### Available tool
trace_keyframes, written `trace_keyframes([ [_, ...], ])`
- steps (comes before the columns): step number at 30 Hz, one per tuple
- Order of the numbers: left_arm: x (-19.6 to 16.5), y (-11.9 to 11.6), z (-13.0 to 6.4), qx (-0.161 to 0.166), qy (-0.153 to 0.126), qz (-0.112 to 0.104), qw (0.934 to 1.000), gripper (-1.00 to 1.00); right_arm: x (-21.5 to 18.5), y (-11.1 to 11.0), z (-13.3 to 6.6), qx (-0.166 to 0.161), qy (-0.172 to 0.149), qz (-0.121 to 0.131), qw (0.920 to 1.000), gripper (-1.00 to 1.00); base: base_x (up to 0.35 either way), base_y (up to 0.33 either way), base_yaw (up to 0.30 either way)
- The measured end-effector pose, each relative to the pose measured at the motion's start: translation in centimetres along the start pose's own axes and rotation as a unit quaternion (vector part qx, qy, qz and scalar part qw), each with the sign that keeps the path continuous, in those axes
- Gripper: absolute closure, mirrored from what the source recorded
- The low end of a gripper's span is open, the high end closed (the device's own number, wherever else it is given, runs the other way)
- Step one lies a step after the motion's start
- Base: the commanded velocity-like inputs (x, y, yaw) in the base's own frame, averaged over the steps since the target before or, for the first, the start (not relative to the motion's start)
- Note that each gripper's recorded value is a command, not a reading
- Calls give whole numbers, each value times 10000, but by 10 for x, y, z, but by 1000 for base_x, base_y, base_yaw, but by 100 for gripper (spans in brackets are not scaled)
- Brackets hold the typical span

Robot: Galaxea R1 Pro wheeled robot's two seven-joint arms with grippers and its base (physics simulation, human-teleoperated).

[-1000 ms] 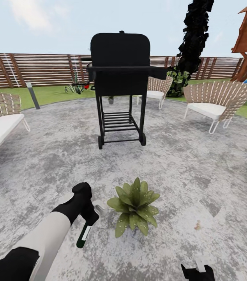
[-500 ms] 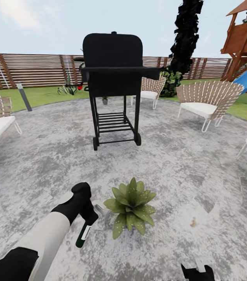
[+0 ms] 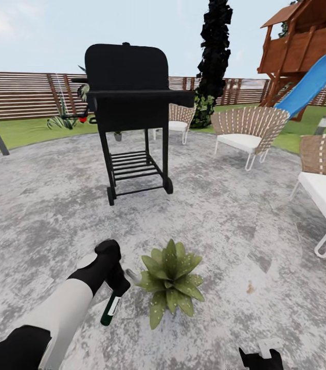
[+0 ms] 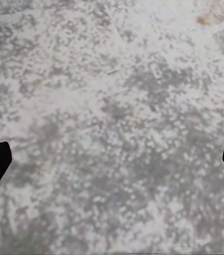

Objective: Pick up the pesticide atomizer in the garden and spray insectifuge to fully cover both potted plants in the garden.

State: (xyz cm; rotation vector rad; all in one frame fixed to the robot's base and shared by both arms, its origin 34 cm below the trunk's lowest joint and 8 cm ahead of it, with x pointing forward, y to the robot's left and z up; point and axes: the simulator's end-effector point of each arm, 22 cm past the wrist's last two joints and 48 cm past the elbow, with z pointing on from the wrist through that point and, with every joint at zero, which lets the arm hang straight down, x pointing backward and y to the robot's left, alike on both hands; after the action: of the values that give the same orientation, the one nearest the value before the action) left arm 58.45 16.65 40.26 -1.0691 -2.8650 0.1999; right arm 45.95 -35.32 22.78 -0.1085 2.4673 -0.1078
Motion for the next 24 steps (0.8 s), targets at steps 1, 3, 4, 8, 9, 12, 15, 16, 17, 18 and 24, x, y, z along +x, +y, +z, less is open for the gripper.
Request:
trace_keyframes([
  [1,-1,0,-1,-1,-10,5,10000,100,0,0,0,0,-1,0,10000,-100,19,15,-275],
  [3,-6,1,-6,-40,-85,23,10000,100,0,0,0,-2,2,1,10000,-100,9,7,-271],
  [4,-10,3,-10,-69,-137,29,9999,100,0,0,0,-2,1,1,10000,-100,3,3,-261],
  [8,-15,10,-18,-161,-234,65,9996,100,0,0,0,-1,0,0,10000,-100,1,1,-140],
  [9,-21,15,-26,-211,-300,146,9992,100,0,0,0,-1,-1,0,10000,-100,0,0,-20],
  [12,-28,19,-35,-214,-375,221,9988,100,0,0,0,4,-1,0,10000,-100,0,0,-8],
  [15,-26,15,-37,-90,-328,272,9990,100,0,0,0,2,-1,0,10000,-100,0,0,-1],
  [16,-25,16,-37,-108,-300,282,9991,100,0,0,0,1,-1,0,10000,-100,0,0,0],
  [17,-23,17,-37,-132,-256,294,9992,100,0,0,0,2,-1,0,10000,-100,0,0,0],
  [18,-22,17,-37,-133,-233,300,9992,100,0,0,0,1,-1,0,10000,-100,0,0,0],
  [24,-19,12,-35,-24,-165,330,9993,100,0,-1,0,2,1,-16,10000,-100,0,0,0],
])
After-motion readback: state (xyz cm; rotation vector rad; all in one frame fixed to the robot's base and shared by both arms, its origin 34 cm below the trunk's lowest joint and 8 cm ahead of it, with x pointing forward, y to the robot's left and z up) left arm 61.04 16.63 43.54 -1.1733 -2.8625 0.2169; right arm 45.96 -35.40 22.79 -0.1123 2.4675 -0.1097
